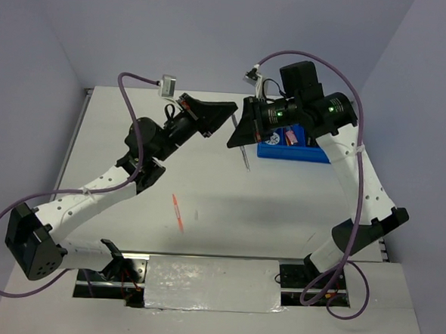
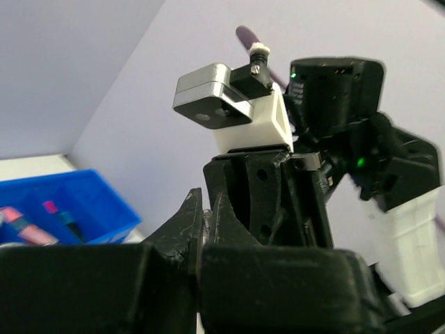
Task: Sort the stationery into containers
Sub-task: Close the pen cap on the pen, then place the pen in the storage box.
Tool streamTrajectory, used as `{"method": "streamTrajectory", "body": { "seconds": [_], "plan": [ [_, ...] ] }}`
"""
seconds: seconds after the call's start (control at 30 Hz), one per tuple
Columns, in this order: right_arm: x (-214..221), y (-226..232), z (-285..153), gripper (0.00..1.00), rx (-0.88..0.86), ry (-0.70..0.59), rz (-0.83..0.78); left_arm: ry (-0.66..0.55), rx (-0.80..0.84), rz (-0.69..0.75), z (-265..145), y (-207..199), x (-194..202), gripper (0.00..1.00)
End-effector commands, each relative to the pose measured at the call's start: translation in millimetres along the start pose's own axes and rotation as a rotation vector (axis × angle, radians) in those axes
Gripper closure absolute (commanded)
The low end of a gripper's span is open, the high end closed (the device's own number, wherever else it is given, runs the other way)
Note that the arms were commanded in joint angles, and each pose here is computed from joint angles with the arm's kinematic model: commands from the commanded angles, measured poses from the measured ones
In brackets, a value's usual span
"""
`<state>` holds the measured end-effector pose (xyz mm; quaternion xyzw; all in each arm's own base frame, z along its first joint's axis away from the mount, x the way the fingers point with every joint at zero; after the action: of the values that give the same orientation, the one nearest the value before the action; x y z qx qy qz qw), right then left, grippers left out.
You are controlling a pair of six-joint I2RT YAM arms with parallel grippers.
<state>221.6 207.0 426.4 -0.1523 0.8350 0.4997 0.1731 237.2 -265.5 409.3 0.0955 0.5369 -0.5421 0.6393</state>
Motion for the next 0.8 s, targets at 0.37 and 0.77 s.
{"method": "streamTrajectory", "body": {
  "seconds": [0.37, 0.77],
  "plan": [
    [-33.7, -50.8, 15.2, 1.0, -0.057, -0.493, -0.362, 0.574, -0.025, 0.076, -11.0, -0.7, -10.5, 0.29],
    [-73.8, -239.2, -36.0, 1.0, 0.803, -0.546, -0.043, 0.48, -0.699, 0.223, -60.2, 43.2, -69.2, 0.01]
  ]
}}
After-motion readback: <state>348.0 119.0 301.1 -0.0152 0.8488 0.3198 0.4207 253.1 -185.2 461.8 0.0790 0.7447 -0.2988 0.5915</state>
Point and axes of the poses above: each gripper's point midway between its finger pads, its own z axis out along the fingers, its own y axis along the line the jaws close on, x = y × z, the point moved 8 cm from there along -z, back along the fingers, and after that the axes turned 13 degrees about z, right-handed, at the moved point
